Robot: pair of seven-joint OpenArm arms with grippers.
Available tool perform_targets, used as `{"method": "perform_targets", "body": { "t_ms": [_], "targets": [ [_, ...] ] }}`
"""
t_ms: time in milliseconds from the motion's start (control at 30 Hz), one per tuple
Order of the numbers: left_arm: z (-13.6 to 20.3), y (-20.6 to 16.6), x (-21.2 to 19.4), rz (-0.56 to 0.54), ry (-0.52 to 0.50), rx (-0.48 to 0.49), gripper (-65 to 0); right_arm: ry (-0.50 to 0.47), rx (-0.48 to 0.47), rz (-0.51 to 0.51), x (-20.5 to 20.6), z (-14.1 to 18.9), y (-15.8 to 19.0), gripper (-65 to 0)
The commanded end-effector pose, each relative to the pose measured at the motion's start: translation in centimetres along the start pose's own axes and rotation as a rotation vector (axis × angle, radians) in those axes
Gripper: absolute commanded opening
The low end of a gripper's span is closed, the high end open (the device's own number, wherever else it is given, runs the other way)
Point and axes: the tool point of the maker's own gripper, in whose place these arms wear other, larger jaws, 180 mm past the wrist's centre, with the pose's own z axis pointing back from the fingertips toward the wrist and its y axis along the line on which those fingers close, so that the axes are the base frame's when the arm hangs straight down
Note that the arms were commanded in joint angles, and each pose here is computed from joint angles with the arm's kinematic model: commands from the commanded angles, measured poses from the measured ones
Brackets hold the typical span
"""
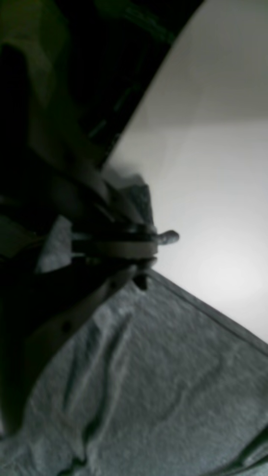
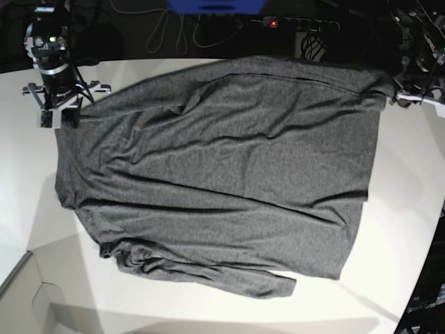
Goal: Layout the t-shirt on the table in an organized manner, then fold the t-shirt properly
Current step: 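Regrasp the shirt edge with the right gripper and pull outward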
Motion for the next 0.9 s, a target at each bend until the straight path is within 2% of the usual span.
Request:
{"method": "perform_targets", "body": {
  "t_ms": [0,167,300,367,500,700,867],
  "targets": [
    [0.2,-0.5,1.4,-0.017,-0.035,-0.015,-64.9,-0.029,0.007,0.008,0.7,0.3,0.1,-64.6],
    [-0.1,-1.1,1.1,-0.033,-0.024,-0.028,-64.9,0.012,0.201,0.054,-1.1,0.8,5.5,-64.3],
    [-0.1,-1.1,1.1,-0.033,-0.024,-0.028,-64.9,0.077,0.284,0.057,-3.1,0.7,8.5,-64.3],
    [-0.1,-1.1,1.0,-0.033,-0.019,-0.027,-64.9,0.085,0.294,0.055,-3.3,0.0,8.9,-64.3],
    [-0.1,-0.9,0.9,-0.033,-0.016,-0.023,-64.9,0.096,0.276,0.069,-3.4,-2.2,7.8,-64.3],
    [-0.1,-1.0,0.8,-0.029,-0.014,-0.026,-64.9,0.175,0.228,0.099,-5.3,-5.9,4.5,-64.4],
    [-0.1,-1.1,0.7,-0.025,-0.014,-0.028,-64.9,0.186,0.198,0.111,-5.0,-7.9,2.6,-64.5]
  ]
}}
